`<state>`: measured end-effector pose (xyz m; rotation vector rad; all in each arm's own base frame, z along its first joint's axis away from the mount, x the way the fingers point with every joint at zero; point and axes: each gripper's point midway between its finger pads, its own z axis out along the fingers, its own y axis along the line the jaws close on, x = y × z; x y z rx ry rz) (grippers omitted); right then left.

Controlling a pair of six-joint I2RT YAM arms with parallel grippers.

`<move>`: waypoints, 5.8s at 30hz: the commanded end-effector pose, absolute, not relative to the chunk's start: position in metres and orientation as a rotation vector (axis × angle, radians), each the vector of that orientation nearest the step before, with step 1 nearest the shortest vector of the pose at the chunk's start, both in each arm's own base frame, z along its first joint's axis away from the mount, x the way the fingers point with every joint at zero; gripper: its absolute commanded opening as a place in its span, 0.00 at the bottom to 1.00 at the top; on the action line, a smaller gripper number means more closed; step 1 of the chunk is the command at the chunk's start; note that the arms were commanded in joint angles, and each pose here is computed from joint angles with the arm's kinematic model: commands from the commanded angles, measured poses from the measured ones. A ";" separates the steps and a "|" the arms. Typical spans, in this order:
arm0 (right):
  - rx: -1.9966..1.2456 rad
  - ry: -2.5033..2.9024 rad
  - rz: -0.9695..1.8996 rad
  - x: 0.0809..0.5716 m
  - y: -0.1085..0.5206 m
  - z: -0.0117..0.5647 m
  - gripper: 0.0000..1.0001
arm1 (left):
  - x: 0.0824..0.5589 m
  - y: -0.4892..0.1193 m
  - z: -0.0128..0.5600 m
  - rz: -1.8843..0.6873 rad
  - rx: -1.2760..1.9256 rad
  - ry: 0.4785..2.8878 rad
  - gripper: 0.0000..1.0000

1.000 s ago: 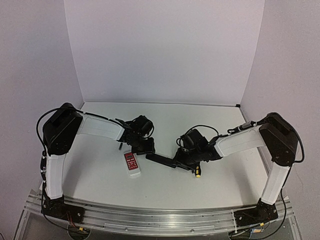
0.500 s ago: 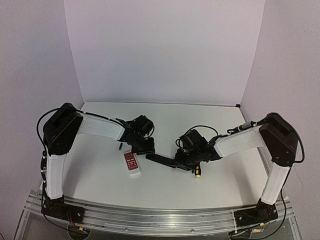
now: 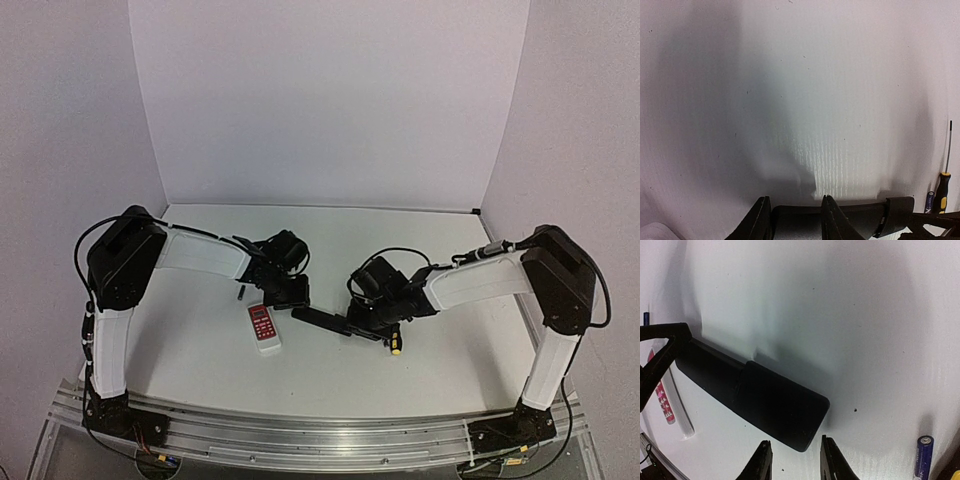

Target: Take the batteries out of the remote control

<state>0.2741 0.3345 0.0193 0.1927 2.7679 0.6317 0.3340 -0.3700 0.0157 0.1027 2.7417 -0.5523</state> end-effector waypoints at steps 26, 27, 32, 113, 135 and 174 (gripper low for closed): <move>0.459 2.726 0.595 0.295 0.341 0.016 0.53 | 0.285 -0.320 -0.057 -0.249 0.083 3.016 0.35; 0.462 2.725 0.592 0.296 0.341 0.015 0.54 | 0.285 -0.320 -0.057 -0.249 0.082 3.016 0.35; 0.479 2.734 0.581 0.296 0.342 0.009 0.54 | 0.285 -0.319 -0.057 -0.244 0.082 3.014 0.35; 0.522 2.860 0.427 0.271 0.363 -0.061 0.20 | 0.246 -0.325 -0.076 -0.323 0.065 3.119 0.31; 0.031 2.691 0.346 0.270 0.308 0.045 0.63 | 0.299 -0.323 -0.033 -0.161 0.077 2.926 0.49; -1.565 2.256 0.474 0.309 0.380 0.035 0.93 | 0.231 -0.200 0.208 -0.654 -0.110 2.305 1.00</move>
